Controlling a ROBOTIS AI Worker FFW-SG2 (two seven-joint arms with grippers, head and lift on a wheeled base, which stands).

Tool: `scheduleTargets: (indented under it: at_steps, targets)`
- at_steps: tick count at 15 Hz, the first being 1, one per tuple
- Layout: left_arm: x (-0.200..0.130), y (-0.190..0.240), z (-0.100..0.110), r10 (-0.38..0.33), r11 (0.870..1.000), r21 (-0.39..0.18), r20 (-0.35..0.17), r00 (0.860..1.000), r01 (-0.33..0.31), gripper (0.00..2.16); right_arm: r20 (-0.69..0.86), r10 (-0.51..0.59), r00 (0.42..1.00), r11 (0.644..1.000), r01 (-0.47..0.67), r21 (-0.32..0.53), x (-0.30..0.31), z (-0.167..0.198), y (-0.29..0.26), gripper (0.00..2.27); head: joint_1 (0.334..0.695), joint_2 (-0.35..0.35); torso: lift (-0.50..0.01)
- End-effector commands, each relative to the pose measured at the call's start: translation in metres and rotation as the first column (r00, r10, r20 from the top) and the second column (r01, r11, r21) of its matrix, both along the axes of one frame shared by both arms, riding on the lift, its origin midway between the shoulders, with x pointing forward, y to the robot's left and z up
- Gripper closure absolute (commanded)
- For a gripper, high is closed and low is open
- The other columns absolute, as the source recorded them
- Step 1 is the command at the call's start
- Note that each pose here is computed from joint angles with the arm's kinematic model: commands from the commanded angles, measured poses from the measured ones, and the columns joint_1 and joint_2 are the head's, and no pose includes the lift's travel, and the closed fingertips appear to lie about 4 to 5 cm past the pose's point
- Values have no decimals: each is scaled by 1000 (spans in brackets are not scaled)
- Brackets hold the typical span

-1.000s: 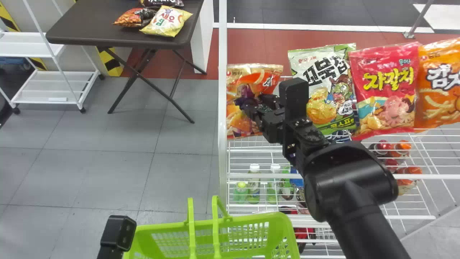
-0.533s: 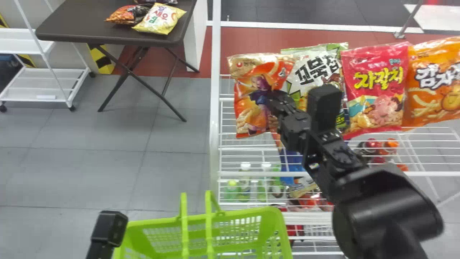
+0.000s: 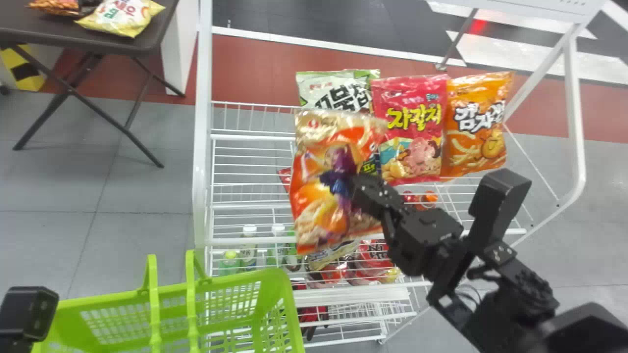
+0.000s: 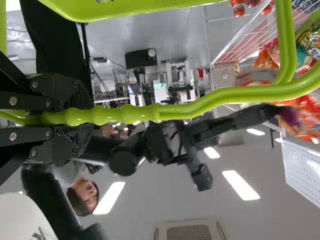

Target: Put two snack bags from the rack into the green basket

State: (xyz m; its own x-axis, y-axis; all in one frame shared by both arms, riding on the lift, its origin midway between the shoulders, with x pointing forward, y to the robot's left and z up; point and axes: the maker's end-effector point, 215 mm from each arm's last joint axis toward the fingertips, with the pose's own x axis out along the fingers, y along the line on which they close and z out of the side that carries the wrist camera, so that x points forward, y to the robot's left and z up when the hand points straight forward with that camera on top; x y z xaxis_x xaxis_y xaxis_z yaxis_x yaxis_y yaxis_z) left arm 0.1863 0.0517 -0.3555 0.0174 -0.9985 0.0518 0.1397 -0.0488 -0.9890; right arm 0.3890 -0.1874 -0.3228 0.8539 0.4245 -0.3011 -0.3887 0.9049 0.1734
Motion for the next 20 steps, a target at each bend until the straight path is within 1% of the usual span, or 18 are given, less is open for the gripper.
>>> scheduleTargets:
  at_steps: [1,3,5,6,8,9,11,14,15,17,18,19,20]
  targets:
    - [-7,4,2,25,1000,3,-5,1000,-25,1217,-182,66,981,998,-67,0,-39,-36,21,2246,695,-277,-4]
    - [-9,2,3,38,999,-6,-10,999,-38,1217,-302,107,947,994,-109,12,-70,-59,39,2246,695,-263,-4]
    - [-10,0,0,35,999,4,-10,999,-35,1217,-384,137,913,990,-143,14,-98,-79,58,2246,695,-243,-4]
    - [-10,-1,0,33,999,5,-10,999,-33,1217,-446,159,881,986,-168,20,-117,-90,69,2246,695,-230,-4]
    - [-9,-3,1,26,1000,5,-3,1000,-26,1217,-538,206,817,975,-221,39,-152,-101,89,2246,695,-208,-4]
    - [-9,-4,3,25,1000,3,1,1000,-25,1217,-575,226,786,968,-246,45,-169,-104,98,2246,695,-182,-4]
    - [-10,-6,5,20,1000,2,8,1000,-20,1217,-621,259,740,955,-291,53,-191,-112,115,2246,695,-155,-4]
    - [-11,-9,4,10,1000,4,9,1000,-10,1217,-615,308,725,938,-338,72,-197,-116,143,2246,695,-95,-4]
    - [-12,-12,3,4,1000,9,9,1000,-5,1217,-609,316,727,936,-345,74,-192,-120,150,2246,695,-50,-4]
    - [-13,-15,3,-2,1000,8,9,1000,2,1217,-553,327,766,940,-326,104,-167,-128,167,2246,695,-6,-4]
    - [-14,-16,3,-5,1000,6,9,1000,5,1217,-565,314,763,942,-322,89,-162,-141,169,2246,695,13,-4]
    - [-14,-16,4,-4,1000,5,9,1000,4,1217,-545,295,785,948,-312,65,-150,-153,169,2246,695,32,-4]
    - [-14,-16,4,-3,1000,6,9,1000,3,1217,-529,283,800,953,-296,61,-141,-162,168,2246,695,45,-4]
